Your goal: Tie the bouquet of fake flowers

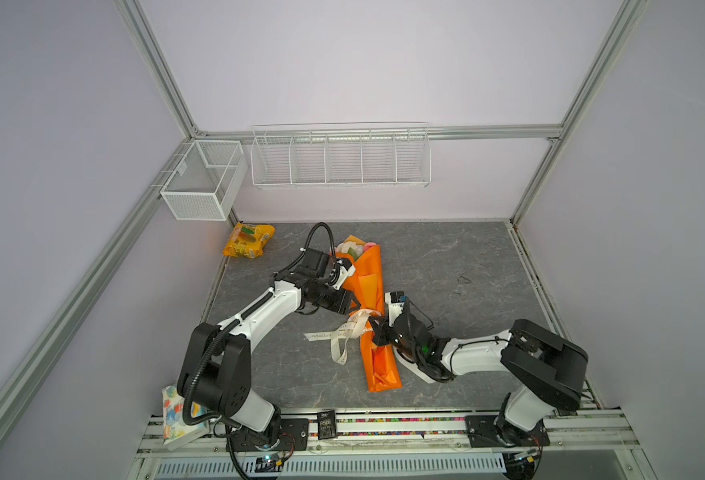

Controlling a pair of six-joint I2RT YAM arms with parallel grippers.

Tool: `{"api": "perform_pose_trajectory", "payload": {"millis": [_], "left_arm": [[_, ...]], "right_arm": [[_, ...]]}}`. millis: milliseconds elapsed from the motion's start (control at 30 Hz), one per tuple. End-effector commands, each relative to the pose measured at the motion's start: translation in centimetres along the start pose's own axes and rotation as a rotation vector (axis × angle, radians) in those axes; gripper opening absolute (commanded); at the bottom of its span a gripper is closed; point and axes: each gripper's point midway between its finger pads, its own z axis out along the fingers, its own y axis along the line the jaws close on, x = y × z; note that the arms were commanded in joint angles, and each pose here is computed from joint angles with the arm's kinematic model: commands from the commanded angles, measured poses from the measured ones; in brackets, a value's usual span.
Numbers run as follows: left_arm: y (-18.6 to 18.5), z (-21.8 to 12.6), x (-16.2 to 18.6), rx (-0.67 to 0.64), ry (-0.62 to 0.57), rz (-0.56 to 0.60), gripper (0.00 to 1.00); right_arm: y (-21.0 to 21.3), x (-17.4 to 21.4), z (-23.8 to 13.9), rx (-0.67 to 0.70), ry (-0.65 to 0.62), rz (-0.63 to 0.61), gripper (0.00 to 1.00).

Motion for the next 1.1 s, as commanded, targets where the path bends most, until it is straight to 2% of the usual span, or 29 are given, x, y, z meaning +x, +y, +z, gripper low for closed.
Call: {"api": "perform_pose_trajectory", "payload": {"millis": [0,100,267,400,567,667,733,800,900,1067], "left_arm": [[-2.1,-0.1,0.2,0.083,0.016,0.086,0.54],[-1.8,0.3,0.4,0.066,0.018,0.1,0.56],[-0.7,1.7,1.3,-0.002,0.114,0.129,0.55],[-0.3,2.3,0.8,-0.018,0.117,0.138,0.51],[-0.3,2.9,0.9,0.004,0.136,0.138,0.42],[-0.1,3.1,1.1,0.003,0.154,0.133,0.33],[-0.2,3.1,0.9,0.006,0.154,0.136,0.2],[-0.3,2.9,0.8,0.003,0.15,0.141,0.15],[-0.3,2.7,0.7,-0.005,0.15,0.145,0.0],[-2.2,1.2,-0.4,0.051,0.11,0.122,0.0]], "right_arm": [[0.8,-0.8,-0.1,0.001,-0.012,-0.016,0.06],[0.8,-0.8,-0.1,0.008,-0.009,-0.018,0.06],[0.9,-0.9,-0.1,0.007,-0.006,-0.017,0.06],[1.0,-0.9,-0.1,0.001,-0.003,-0.014,0.06],[1.0,-0.8,-0.1,0.003,0.0,-0.013,0.06],[1.0,-0.8,-0.1,0.003,0.003,-0.011,0.06],[1.0,-0.7,0.0,0.004,0.009,-0.012,0.06],[0.9,-0.6,0.0,0.007,0.012,-0.008,0.06],[0.8,-0.5,0.0,0.012,0.017,-0.005,0.06],[1.0,-0.1,0.3,0.024,0.058,-0.001,0.06]]}}
